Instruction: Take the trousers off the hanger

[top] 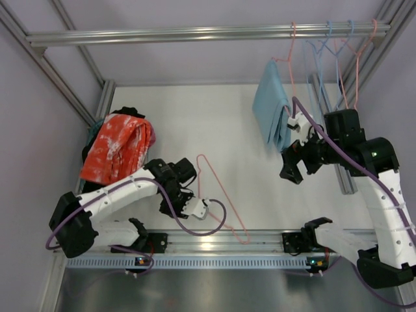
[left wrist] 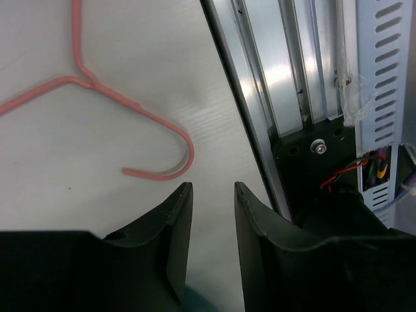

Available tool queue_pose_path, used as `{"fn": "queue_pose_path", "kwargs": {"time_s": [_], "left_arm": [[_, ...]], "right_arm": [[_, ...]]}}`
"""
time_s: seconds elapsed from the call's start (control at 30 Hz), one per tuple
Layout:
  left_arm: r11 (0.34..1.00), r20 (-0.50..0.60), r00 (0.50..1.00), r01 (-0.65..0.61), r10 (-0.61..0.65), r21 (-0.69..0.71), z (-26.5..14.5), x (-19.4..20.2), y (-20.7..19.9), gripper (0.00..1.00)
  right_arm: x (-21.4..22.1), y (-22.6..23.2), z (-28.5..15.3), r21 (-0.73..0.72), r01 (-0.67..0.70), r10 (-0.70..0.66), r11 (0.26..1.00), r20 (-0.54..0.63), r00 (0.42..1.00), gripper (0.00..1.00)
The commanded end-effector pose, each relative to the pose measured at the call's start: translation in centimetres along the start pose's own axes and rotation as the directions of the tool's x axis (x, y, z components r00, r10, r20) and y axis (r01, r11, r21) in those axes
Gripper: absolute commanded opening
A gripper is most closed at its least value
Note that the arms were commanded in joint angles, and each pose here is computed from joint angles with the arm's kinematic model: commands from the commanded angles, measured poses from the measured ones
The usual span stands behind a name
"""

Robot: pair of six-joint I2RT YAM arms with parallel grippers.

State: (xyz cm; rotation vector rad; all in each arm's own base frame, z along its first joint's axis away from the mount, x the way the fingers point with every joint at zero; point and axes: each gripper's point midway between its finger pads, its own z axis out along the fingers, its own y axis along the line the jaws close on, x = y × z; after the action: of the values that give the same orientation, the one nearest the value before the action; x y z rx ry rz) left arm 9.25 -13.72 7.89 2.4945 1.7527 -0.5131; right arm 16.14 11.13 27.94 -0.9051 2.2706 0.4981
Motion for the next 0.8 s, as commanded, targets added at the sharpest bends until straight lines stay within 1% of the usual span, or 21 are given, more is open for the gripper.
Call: {"fn": "queue_pose_path", "kwargs": {"time_s": [0.0,0.03,0.1,0.13,0.17,0.2,0.3,0.33,0.4,0.43,0.5,0.67,0.77], "left_arm": [[0.996,0.007,0.996,0.085,-0.085,-0.040,1.5,-0.8,0.7,0.38],[0.990,0.013,0.991,0.134,-0.133,-0.054,1.9,-1.2,0.5,0.37],[0.980,-0.002,0.984,0.175,-0.176,-0.096,3.0,-1.3,0.8,0.38],[0.977,-0.013,0.982,0.183,-0.186,-0.112,3.4,-1.2,0.9,0.39],[0.971,-0.049,0.978,0.196,-0.205,-0.138,3.8,-0.6,1.1,0.39],[0.960,-0.030,0.972,0.226,-0.234,-0.167,4.2,-1.2,1.5,0.39],[0.934,-0.030,0.953,0.288,-0.301,-0.211,4.6,-1.0,2.2,0.41],[0.924,-0.018,0.951,0.296,-0.309,-0.240,4.6,-1.1,2.9,0.41],[0.905,-0.026,0.941,0.317,-0.338,-0.283,4.8,-0.7,3.6,0.41],[0.899,-0.009,0.940,0.323,-0.341,-0.295,4.8,-1.0,4.0,0.41],[0.887,0.014,0.932,0.350,-0.363,-0.302,5.0,-1.1,4.1,0.40],[0.895,0.039,0.928,0.368,-0.370,-0.253,6.1,-2.1,3.5,0.39],[0.895,0.008,0.930,0.356,-0.367,-0.269,6.8,-1.6,3.3,0.36]], "right_arm": [[-1.1,0.0,0.3,-0.008,0.013,-0.013,1.000,0.022,1.000,0.99],[-1.2,0.0,0.2,-0.007,0.015,-0.014,1.000,0.025,1.000,0.99],[-1.1,0.1,0.1,-0.006,0.016,-0.016,1.000,0.028,0.999,0.99],[-0.9,0.1,0.2,-0.009,0.014,-0.014,1.000,0.024,1.000,0.99],[-0.8,0.1,0.1,-0.008,0.015,-0.014,1.000,0.024,1.000,1.00],[-0.6,0.3,0.1,-0.013,0.014,-0.014,1.000,0.022,1.000,0.99],[-0.4,0.5,0.1,-0.020,0.008,-0.008,1.000,0.020,1.000,0.99],[-0.5,0.6,0.1,-0.025,0.010,-0.009,1.000,0.026,1.000,0.99],[-0.5,0.7,0.0,-0.025,0.011,-0.010,1.000,0.030,0.999,0.99],[-0.5,0.7,-0.1,-0.026,0.009,-0.008,1.000,0.031,0.999,1.00],[-0.5,0.7,-0.1,-0.024,0.009,-0.008,1.000,0.034,0.999,0.99],[-0.5,0.6,0.0,-0.018,0.008,-0.007,1.000,0.033,0.999,0.99],[-0.4,0.5,0.0,-0.014,0.008,-0.007,1.000,0.029,1.000,0.99]]}}
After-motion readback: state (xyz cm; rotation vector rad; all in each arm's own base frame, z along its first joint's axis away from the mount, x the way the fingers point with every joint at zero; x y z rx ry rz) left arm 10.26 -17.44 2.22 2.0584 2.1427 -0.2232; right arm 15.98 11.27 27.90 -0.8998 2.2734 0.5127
